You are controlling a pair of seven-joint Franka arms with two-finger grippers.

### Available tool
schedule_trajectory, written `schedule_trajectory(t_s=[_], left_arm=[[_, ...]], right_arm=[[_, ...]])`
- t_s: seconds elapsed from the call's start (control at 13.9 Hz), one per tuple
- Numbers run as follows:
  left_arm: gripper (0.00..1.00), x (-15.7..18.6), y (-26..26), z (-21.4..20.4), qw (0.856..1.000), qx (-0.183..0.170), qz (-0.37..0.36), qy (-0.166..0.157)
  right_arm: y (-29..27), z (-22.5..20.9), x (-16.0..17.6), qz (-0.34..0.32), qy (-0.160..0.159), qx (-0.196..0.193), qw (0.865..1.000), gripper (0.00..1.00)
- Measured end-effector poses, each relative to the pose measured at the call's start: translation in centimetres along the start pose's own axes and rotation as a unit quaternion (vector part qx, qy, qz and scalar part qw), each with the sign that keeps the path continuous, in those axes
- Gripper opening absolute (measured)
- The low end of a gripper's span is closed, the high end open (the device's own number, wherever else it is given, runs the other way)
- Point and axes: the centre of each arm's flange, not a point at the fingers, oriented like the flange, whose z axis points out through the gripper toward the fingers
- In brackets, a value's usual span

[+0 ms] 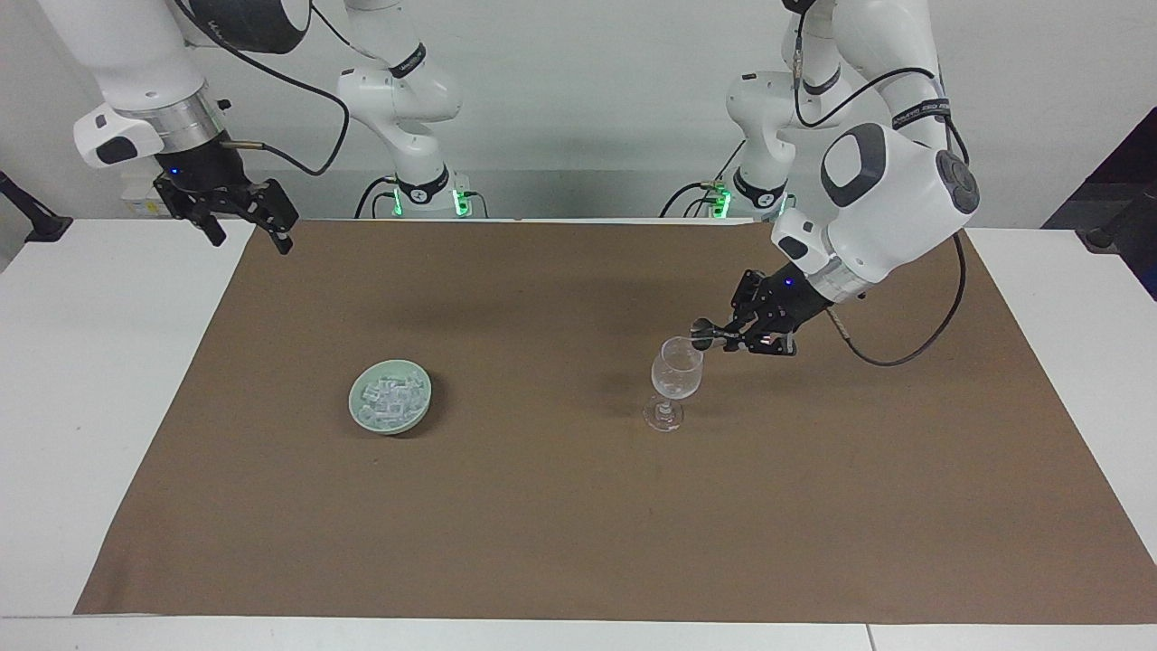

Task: Pour wine and add ice with both arms
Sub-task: 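Tilt the jigger cup over the glass with the left gripper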

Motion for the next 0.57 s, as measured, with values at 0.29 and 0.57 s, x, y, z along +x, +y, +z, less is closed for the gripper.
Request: schedule_trajectory(t_s=[0.29, 0.57], left_arm=[[0.21, 0.6, 0.3, 0.1, 0.999, 0.011, -0.006, -0.036], [0.21, 1.9, 1.0, 0.6, 0.999, 0.013, -0.003, -0.050]], right_arm=[[0.0, 0.0, 0.0, 0.000, 0.000, 0.000, 1.000, 1.00], [0.0, 0.0, 0.0, 0.000, 0.000, 0.000, 1.000, 1.00]])
